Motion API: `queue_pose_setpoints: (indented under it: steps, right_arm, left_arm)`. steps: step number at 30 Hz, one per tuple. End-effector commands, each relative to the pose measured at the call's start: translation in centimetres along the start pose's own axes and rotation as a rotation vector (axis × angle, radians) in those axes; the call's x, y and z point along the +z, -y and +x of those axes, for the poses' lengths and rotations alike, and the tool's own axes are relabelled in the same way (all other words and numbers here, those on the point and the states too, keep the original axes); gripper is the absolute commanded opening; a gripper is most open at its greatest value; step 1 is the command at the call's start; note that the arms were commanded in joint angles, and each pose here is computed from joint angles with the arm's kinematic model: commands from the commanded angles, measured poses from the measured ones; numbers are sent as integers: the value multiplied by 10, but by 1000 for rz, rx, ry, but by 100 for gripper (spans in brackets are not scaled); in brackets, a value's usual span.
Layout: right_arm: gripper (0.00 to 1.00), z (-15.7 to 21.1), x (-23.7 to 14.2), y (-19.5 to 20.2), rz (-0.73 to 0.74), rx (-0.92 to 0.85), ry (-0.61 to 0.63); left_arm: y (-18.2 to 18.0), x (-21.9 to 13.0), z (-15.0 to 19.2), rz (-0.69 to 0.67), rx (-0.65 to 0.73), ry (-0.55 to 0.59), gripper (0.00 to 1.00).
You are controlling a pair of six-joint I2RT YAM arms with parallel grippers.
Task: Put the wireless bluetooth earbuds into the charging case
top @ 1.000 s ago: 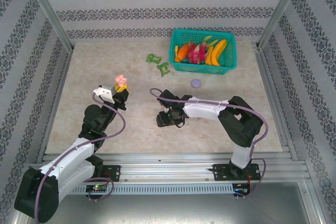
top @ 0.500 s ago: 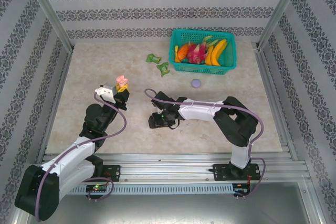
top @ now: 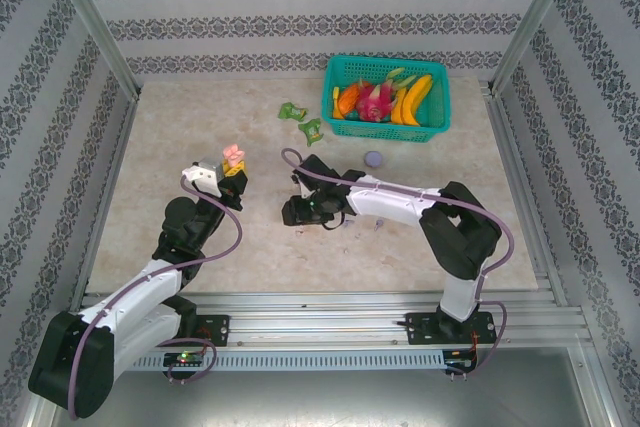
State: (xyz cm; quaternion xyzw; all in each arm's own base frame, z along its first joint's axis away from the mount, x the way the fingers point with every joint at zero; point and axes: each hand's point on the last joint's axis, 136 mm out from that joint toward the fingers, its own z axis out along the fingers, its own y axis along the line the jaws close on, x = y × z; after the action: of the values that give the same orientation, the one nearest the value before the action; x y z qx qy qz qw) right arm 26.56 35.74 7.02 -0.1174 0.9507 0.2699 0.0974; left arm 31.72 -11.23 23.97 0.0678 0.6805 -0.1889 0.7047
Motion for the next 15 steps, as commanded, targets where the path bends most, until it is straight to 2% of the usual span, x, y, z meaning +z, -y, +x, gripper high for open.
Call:
queue_pose_setpoints:
  steps: [1, 15]
  right_arm:
    - [47, -3, 10, 15, 62, -31, -27]
    - [46, 20, 33, 30, 84, -21, -100]
  left_arm:
    - [1, -1, -11, 13, -3, 44, 0]
    - [2, 0, -13, 18, -8, 47, 0]
